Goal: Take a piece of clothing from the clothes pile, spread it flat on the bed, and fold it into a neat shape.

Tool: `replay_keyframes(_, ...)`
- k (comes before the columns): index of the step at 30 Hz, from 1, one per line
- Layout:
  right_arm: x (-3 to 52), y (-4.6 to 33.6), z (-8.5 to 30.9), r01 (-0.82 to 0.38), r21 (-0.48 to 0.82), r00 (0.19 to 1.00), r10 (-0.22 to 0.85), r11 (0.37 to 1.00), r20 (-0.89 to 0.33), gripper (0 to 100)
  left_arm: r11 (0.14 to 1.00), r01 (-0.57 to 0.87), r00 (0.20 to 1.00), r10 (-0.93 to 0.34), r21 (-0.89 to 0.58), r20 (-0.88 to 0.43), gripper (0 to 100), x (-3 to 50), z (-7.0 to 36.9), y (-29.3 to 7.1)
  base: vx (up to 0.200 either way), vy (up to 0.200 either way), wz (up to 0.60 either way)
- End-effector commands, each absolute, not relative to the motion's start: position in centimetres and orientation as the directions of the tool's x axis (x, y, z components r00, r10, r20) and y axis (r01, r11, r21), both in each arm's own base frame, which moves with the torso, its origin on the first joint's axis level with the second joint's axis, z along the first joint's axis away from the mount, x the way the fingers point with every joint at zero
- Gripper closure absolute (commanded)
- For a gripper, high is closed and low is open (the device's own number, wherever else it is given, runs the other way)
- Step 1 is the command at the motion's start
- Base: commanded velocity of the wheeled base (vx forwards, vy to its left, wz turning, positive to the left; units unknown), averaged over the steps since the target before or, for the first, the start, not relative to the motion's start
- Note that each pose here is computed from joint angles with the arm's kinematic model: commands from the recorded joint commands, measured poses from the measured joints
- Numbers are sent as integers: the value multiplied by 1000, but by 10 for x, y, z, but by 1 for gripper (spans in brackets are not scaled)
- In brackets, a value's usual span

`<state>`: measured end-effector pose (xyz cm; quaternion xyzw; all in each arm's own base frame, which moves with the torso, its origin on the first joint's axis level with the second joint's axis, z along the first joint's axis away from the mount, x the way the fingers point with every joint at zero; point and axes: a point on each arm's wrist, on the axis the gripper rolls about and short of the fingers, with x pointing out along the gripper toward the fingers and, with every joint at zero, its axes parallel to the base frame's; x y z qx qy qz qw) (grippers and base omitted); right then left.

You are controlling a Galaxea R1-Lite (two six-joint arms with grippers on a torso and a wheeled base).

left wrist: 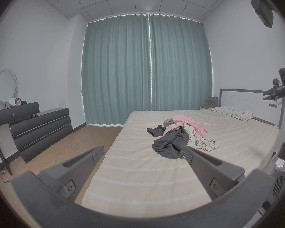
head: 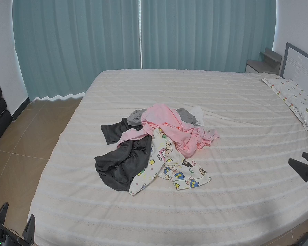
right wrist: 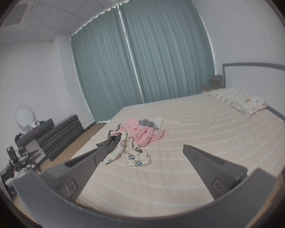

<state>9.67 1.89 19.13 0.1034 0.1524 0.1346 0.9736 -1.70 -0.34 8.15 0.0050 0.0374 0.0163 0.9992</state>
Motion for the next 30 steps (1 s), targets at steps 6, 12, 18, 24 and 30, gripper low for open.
replay_keyframes(6, 324, 122, 23, -151, 498, 607, 478, 854, -634, 0, 999, -32, 995, 33, 10, -93, 0, -16, 76, -3, 0, 0, 0)
replay_keyframes(12, 349, 135, -10, -109, 448, 619, 413, 887, -667, 0, 999, -32, 995, 33, 10, -93, 0, -16, 77, -3, 0, 0, 0)
replay_keyframes(18, 354, 146, -36, -95, 400, 605, 372, 912, -704, 0, 999, -32, 995, 33, 10, -93, 0, -16, 77, -3, 0, 0, 0)
replay_keyframes(24, 358, 143, -39, -102, 380, 607, 360, 919, -708, 0, 999, -31, 995, 32, 10, -93, 0, -16, 77, -3, 0, 0, 0)
replay_keyframes(30, 361, 145, -46, -102, 376, 596, 359, 921, -718, 0, 999, -32, 995, 33, 10, -95, 0, -16, 76, -3, 0, 0, 0)
